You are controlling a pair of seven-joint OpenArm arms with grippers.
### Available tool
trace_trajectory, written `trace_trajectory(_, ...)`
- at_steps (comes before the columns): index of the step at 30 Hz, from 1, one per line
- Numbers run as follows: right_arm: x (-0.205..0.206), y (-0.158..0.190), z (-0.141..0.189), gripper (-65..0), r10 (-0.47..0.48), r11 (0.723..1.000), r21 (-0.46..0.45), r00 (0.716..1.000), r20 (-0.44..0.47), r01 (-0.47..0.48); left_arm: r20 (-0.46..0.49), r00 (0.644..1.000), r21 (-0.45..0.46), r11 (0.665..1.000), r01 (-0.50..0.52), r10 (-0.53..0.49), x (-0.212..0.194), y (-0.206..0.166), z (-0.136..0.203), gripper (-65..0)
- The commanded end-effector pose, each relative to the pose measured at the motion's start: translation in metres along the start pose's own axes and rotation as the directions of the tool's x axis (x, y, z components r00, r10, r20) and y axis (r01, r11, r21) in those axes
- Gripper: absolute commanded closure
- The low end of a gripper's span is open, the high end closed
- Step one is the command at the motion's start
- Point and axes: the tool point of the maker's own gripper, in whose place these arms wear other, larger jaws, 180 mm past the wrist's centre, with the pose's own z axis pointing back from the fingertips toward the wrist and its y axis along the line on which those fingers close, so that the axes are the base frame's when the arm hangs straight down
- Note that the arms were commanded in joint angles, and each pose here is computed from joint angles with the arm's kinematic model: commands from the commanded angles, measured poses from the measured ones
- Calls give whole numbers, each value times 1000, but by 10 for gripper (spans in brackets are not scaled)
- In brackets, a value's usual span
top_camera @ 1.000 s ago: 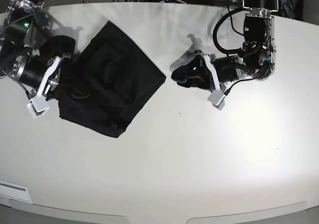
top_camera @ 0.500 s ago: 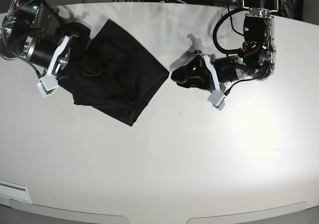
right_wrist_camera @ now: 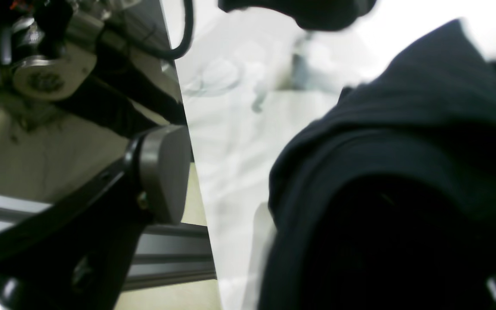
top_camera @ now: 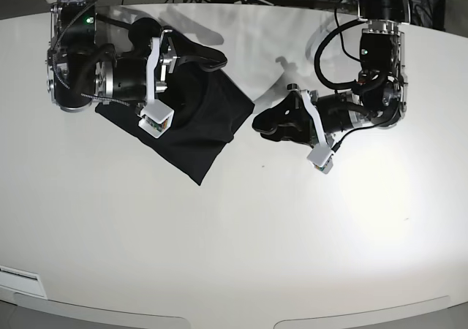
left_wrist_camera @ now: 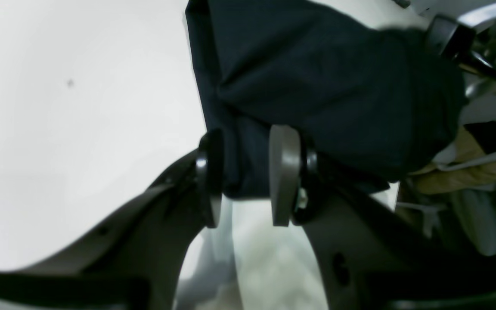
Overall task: Fold the T-shirt properly
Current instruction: 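Grasp the folded bundle's corner with the right gripper and drag it, then grasp opposite corners with both grippers and rotate the bundle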
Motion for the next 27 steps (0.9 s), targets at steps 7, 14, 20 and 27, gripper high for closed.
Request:
trace_trajectory(7, 29, 7, 3, -458, 97, 994, 43, 995, 36, -99, 87, 995, -43, 998, 43, -39, 29, -9, 4, -206)
trace_trajectory(14, 37, 13, -6, -357, 145, 986, 83, 989, 25, -147, 131, 988, -40, 995, 93, -87, 57, -7, 7, -176)
trace_trajectory(20, 75, -61, 28, 0, 277, 915, -300, 961, -14, -269, 203, 976, -132, 986, 101, -72, 80, -24, 10, 0)
trace_trajectory(27, 86, -119, 32, 0, 327, 824, -495, 945, 16, -277, 89, 994, -357, 930, 85, -57, 53, -83, -32, 0)
